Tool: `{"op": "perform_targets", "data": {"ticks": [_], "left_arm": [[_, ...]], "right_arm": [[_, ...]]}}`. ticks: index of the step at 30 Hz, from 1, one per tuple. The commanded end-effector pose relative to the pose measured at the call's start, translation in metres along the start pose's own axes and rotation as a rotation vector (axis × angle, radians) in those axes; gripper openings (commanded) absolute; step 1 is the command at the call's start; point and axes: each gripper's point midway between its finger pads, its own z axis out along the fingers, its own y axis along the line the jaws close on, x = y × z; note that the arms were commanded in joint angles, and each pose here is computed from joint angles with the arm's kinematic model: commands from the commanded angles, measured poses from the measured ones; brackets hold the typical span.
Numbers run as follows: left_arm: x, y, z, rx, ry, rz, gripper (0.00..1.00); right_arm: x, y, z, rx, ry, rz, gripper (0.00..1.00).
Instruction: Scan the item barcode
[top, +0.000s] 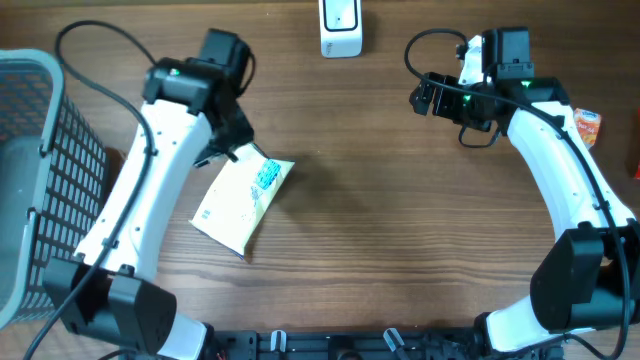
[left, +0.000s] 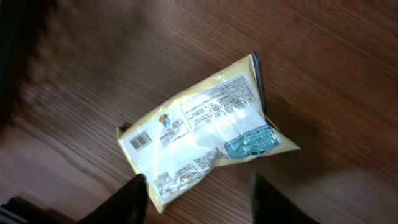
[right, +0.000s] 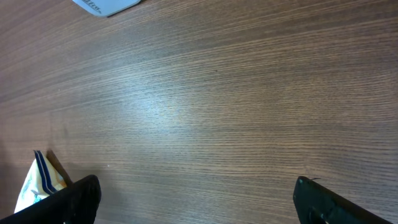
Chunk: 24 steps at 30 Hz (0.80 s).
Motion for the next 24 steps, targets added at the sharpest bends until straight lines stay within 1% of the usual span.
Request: {"op": "perform_targets", "data": {"ticks": [1,2,5,7,8,9,10,12,14,16,18,19,20,21,22,23,24], "left_arm": [[0.015,0.001,0.035,-0.023,0.067,0.023,0.32],[0.022,-0.001,0.048,-0.023,0.078,0.031,0.25],[0.052,-0.006,0.1,0.003,0.115,0.052,0.15],[0.071,-0.016,0.127,0.076,0.142,0.054,0.12],[0.082,-0.024,0.142,0.136,0.151,0.056,0.1],[0.094,-0.034,0.155,0.203,0.158,0.063,0.1],[0.104,-0.042,0.16,0.256,0.174,0.073,0.09],[0.112,-0.054,0.157,0.311,0.195,0.094,0.04],[0.113,-0.071,0.143,0.373,0.181,0.155,0.04],[0.103,-0.096,0.109,0.472,0.138,0.236,0.04],[0.095,-0.116,0.077,0.559,0.098,0.26,0.04],[0.09,-0.131,0.049,0.625,0.052,0.283,0.04],[0.085,-0.137,0.033,0.653,0.012,0.292,0.04],[0.077,-0.139,0.022,0.663,-0.039,0.291,0.05],[0.066,-0.136,0.02,0.64,-0.096,0.276,0.06],[0.056,-0.127,0.025,0.576,-0.147,0.254,0.06],[0.049,-0.114,0.038,0.481,-0.176,0.215,0.06]], "right_arm": [[0.0,-0.004,0.004,0.015,0.004,0.01,1.0],[0.0,-0.004,0.004,0.015,0.004,0.011,1.0],[0.0,-0.004,0.004,0.015,0.004,0.01,0.99],[0.0,-0.004,0.004,0.015,0.004,0.01,1.0],[0.0,-0.004,0.004,0.015,0.004,0.01,1.0],[0.0,-0.004,0.004,0.015,0.004,0.011,1.0],[0.0,-0.004,0.004,0.015,0.004,0.011,1.0],[0.0,-0.004,0.004,0.015,0.004,0.01,1.0],[0.0,-0.004,0.004,0.015,0.004,0.01,1.0],[0.0,-0.004,0.004,0.015,0.004,0.01,1.0],[0.0,-0.004,0.004,0.015,0.004,0.01,1.0],[0.0,-0.004,0.004,0.015,0.004,0.01,1.0],[0.0,-0.004,0.004,0.015,0.004,0.01,1.0],[0.0,-0.004,0.004,0.015,0.004,0.01,1.0],[0.0,-0.004,0.004,0.015,0.004,0.01,1.0],[0.0,-0.004,0.004,0.015,0.004,0.01,1.0],[0.0,-0.004,0.004,0.015,0.004,0.01,1.0]]}}
